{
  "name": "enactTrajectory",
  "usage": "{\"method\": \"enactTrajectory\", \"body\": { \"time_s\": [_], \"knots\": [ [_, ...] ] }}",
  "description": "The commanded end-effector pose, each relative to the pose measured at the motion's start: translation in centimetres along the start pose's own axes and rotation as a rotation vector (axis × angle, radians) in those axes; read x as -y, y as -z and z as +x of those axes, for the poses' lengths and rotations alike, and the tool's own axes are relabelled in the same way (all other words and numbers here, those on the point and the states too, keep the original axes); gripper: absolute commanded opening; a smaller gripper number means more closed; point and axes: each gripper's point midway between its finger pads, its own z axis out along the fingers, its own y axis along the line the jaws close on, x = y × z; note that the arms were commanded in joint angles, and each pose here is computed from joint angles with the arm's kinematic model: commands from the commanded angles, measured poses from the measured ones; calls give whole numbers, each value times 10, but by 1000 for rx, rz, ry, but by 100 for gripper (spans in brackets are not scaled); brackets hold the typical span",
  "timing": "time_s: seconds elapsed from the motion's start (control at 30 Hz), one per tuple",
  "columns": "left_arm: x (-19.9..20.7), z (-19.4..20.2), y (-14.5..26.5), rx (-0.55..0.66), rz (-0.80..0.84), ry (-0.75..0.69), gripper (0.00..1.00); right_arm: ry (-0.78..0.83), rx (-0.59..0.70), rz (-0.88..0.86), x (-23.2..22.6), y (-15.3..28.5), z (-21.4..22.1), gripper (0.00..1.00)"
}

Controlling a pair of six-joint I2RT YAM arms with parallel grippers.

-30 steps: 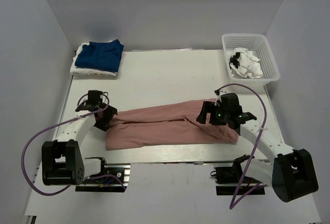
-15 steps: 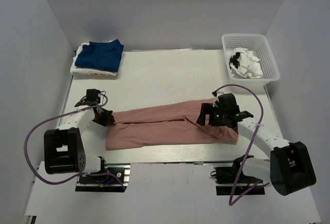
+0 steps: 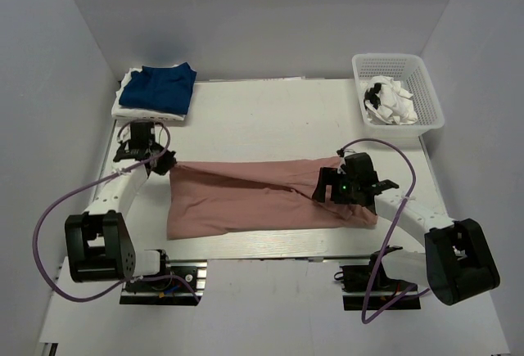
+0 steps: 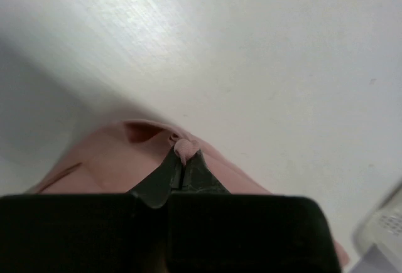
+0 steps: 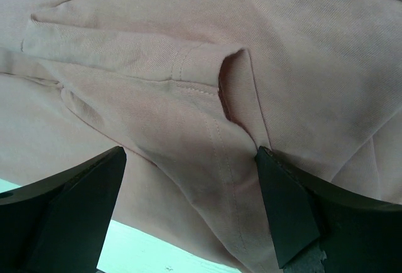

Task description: Fold and stack the t-shirts

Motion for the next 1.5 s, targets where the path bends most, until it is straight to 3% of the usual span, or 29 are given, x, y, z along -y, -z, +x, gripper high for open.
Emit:
{"method": "enactTrajectory", "body": {
  "time_s": [0.0, 0.03, 0.13, 0.23, 0.27, 0.33, 0.4, 0.47, 0.57, 0.77, 0.83, 0.9, 0.93, 1.23, 1.3, 1.37, 1.47],
  "knots": [
    [-37, 0, -2, 86, -70, -65, 3, -19, -25, 12, 4, -5, 10, 90],
    [-52, 9, -6, 84, -90, -67, 16, -16, -28, 4, 2, -5, 10, 90],
    [-76, 28, -10, 42, -143, -74, 16, -19, -36, 5, 2, -6, 10, 90],
    [-88, 32, 1, 29, -184, -66, 28, -21, -35, 12, 3, -5, 10, 90],
    [-92, 32, 6, 30, -206, -69, 43, -23, -33, 14, 3, -4, 9, 90],
    [-85, 21, 18, 73, -193, -66, 50, -20, -30, 17, 3, -3, 8, 90],
    [-81, 15, 28, 88, -191, -65, 66, -24, -29, 22, 4, -3, 8, 90],
    [-79, 11, 36, 101, -190, -65, 70, -22, -24, 24, 4, -2, 7, 90],
    [-67, 11, 41, 81, -148, -71, 71, -21, -13, 31, 5, 1, 5, 90],
    [-15, 21, 32, -11, 101, -123, 72, -5, 56, 21, -2, 13, -17, 90],
    [15, 34, 29, -78, 280, -151, 53, -17, 99, 4, -9, 19, -29, 90],
    [21, 59, 21, -168, 371, -170, 51, -33, 130, 2, -10, 20, -36, 90],
    [26, 61, 17, -164, 405, -182, 46, -39, 132, -1, -11, 20, -37, 90],
    [-58, 118, -18, -306, 113, -207, 43, -139, -23, 88, 5, -10, -14, 90],
    [-90, 123, -16, -302, -25, -202, 37, -154, -32, 140, 15, -17, -14, 90],
    [-117, 134, -7, -329, -123, -202, 33, -181, -24, 206, 26, -29, -24, 90],
    [-130, 152, 5, -373, -141, -184, 28, -219, 21, 239, 33, -52, -52, 90]
  ]
}}
